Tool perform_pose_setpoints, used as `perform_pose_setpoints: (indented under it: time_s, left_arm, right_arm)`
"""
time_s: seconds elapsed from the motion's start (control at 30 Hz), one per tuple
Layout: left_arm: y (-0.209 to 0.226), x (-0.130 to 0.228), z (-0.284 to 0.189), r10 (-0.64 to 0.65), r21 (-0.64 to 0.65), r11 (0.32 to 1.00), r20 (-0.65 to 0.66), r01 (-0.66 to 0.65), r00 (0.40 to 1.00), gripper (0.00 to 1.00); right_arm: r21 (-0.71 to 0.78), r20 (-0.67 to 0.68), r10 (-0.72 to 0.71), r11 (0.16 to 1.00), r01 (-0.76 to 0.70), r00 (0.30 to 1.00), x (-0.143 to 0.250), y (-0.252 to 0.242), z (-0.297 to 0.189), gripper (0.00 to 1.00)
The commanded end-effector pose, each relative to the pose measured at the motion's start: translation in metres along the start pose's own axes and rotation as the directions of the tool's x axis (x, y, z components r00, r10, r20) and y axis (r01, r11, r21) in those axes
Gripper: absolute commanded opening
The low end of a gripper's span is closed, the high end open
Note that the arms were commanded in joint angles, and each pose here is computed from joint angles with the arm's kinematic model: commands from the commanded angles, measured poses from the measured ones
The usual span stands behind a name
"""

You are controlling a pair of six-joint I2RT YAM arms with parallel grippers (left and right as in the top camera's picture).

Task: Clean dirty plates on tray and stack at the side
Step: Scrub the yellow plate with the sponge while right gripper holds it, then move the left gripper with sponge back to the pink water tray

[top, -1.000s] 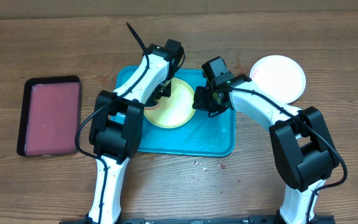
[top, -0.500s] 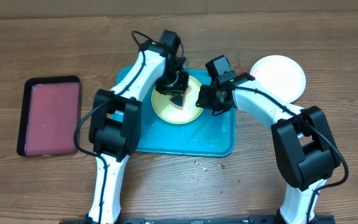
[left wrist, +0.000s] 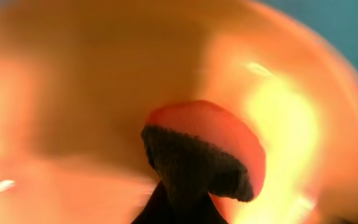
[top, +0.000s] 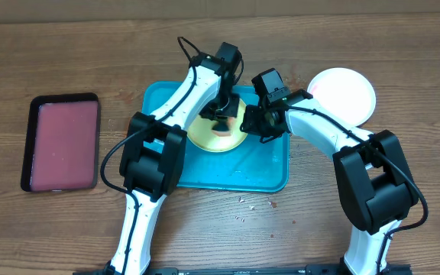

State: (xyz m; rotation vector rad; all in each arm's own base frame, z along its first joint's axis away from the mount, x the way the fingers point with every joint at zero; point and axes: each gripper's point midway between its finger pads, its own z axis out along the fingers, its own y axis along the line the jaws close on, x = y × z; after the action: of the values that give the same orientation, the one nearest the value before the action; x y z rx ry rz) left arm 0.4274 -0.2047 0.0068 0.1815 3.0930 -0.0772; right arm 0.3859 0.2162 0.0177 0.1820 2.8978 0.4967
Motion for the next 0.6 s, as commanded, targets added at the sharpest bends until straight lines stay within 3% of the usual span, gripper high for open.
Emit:
perform_pose_setpoints:
  time_s: [0.0, 0.23, 0.33, 0.5, 0.57]
  left_arm:
    - [0.103, -0.012, 0.005, -0.15, -0.428, 0.884, 0.122, 0.188, 0.981, 0.04]
    - [0.166, -0.021, -0.009, -0.258, -0.524, 0.782, 0.221, 0.337, 0.941, 0.04]
    - [0.186, -0.02, -0.011, -0.306, -0.513, 0.772, 0.217, 0.376, 0.927, 0.04]
    - [0.202, -0.019, -0.033, -0.464, -0.41, 0.763, 0.19, 0.5, 0.865, 0.04]
    - [0.195, -0.027, -0.044, -0.491, -0.299, 0.804, 0.153, 0.514, 0.858, 0.04]
  right_arm:
    - [0.011, -0.003, 0.003, 1.0, -0.003, 1.0, 0.0, -0.002, 0.002, 0.09]
    - [0.059, -0.003, 0.008, 0.998, -0.007, 1.0, 0.002, -0.012, 0.002, 0.08]
    - [0.066, -0.006, 0.001, 0.998, 0.0, 1.0, 0.003, -0.013, 0.002, 0.08]
    - [0.057, 0.0, -0.01, 0.998, 0.01, 1.0, 0.001, -0.01, 0.002, 0.08]
    - [0.033, -0.005, -0.037, 0.999, 0.038, 0.999, 0.001, -0.002, 0.001, 0.08]
